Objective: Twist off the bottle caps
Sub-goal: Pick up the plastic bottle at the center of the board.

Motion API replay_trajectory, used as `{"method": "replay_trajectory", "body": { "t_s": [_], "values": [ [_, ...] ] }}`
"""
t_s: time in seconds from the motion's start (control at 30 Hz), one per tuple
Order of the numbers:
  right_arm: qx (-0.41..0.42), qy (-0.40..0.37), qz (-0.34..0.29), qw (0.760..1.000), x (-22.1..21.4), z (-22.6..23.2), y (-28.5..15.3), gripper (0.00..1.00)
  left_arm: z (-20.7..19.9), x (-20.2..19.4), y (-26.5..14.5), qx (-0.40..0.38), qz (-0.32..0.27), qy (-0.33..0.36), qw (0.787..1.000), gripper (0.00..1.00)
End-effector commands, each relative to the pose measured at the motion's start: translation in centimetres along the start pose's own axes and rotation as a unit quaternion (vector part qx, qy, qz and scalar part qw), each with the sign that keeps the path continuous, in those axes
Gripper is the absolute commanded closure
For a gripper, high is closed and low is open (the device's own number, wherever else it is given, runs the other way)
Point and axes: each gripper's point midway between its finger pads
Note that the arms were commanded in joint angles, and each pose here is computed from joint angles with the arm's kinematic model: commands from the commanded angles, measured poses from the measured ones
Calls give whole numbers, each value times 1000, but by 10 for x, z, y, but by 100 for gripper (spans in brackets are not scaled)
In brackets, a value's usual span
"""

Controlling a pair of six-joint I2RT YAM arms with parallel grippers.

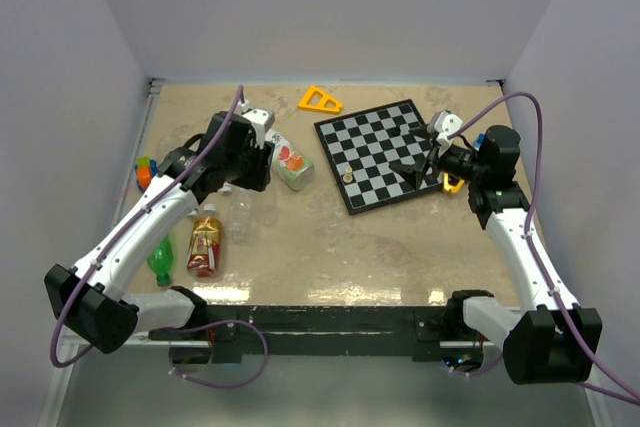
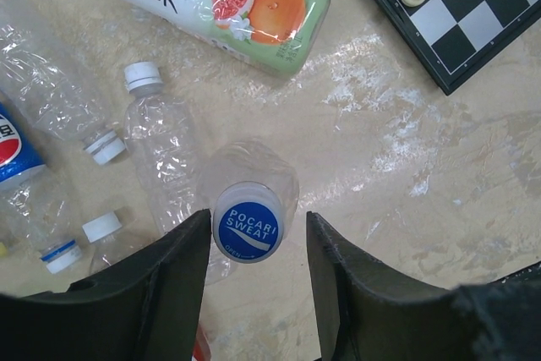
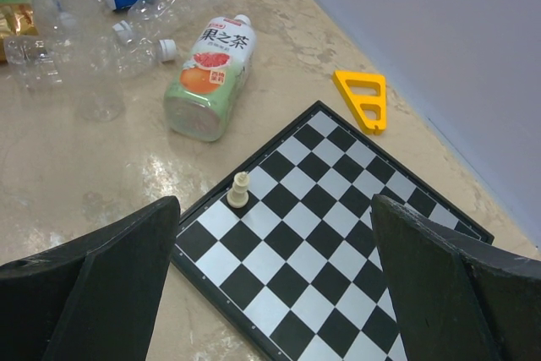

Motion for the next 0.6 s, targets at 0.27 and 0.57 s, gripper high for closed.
{"method": "replay_trajectory", "body": {
  "t_s": [0.27,0.57],
  "values": [
    [8,-12,-7,1000,9,2,-1,2,0,10,-6,8,-5,17,1000,75],
    [13,-14,-6,1000,8,4,-1,2,-11,19,-28,-27,-29,26,999,100]
  ]
}}
Point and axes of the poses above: each gripper's point midway between its finger pads, its own y axis out along the fingers, its own z axis along the line the jaws close on, x = y × z, and after that the axes turned 5 degrees about y, right-handed
